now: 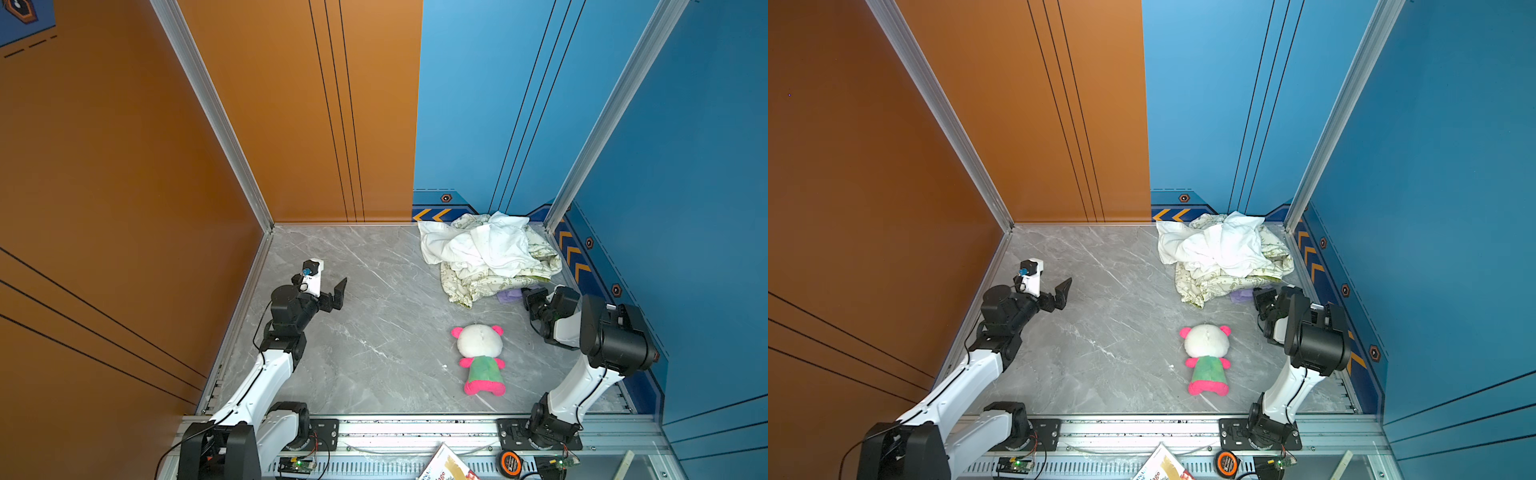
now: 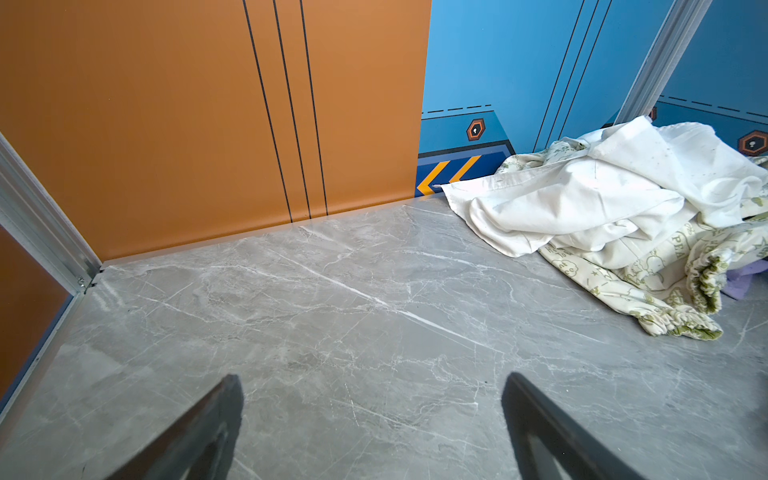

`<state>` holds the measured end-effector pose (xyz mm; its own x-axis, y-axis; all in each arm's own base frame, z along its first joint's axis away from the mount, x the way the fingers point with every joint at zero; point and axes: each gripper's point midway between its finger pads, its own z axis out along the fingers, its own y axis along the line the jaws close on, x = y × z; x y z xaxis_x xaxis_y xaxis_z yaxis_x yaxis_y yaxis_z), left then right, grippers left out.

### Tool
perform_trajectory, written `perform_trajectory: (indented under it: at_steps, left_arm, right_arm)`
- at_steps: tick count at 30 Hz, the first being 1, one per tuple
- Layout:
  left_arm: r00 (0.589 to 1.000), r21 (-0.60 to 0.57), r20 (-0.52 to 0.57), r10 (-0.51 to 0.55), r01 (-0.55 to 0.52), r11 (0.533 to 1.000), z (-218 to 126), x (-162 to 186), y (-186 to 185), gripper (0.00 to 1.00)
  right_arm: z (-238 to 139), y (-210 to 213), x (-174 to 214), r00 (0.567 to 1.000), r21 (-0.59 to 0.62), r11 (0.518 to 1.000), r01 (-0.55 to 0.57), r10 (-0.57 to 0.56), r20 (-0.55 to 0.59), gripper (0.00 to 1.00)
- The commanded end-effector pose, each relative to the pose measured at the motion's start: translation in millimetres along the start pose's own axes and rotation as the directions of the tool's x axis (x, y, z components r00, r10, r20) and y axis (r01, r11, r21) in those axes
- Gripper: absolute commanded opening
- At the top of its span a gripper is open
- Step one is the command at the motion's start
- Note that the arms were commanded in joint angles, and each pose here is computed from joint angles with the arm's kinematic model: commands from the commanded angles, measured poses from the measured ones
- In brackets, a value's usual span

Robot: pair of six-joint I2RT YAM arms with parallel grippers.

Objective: Pick out a specific cloth from the pile
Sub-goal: 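Lift the lavender t-shirt with the right gripper, pulling it out of the pile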

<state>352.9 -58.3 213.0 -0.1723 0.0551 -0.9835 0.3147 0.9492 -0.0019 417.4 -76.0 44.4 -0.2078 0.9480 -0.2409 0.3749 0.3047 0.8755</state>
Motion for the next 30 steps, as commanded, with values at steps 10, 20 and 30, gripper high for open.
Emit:
perform_trajectory:
  at_steps: [10, 20, 30]
  left_arm:
    - [1.000, -0.039, 0.021, 0.023, -0.022, 0.999, -5, -3, 6, 0.98]
    - [0.999, -0.055, 0.018, 0.030, -0.029, 0.998, -6, -2, 8, 0.98]
    - [0.999, -0.059, 0.023, 0.034, -0.032, 0.998, -7, -3, 9, 0.98]
  right_arm:
    - [-38, 80, -35, 0.988, -0.125, 0.991, 0.055, -0.036, 0.151, 0.00]
    - [-76, 174, -61, 0.941, -0.138, 0.958, 0.250, -0.207, 0.267, 0.00]
    - [-89, 216, -48, 0.803, 0.071, 0.832, 0.551, -0.551, 0.228, 0.00]
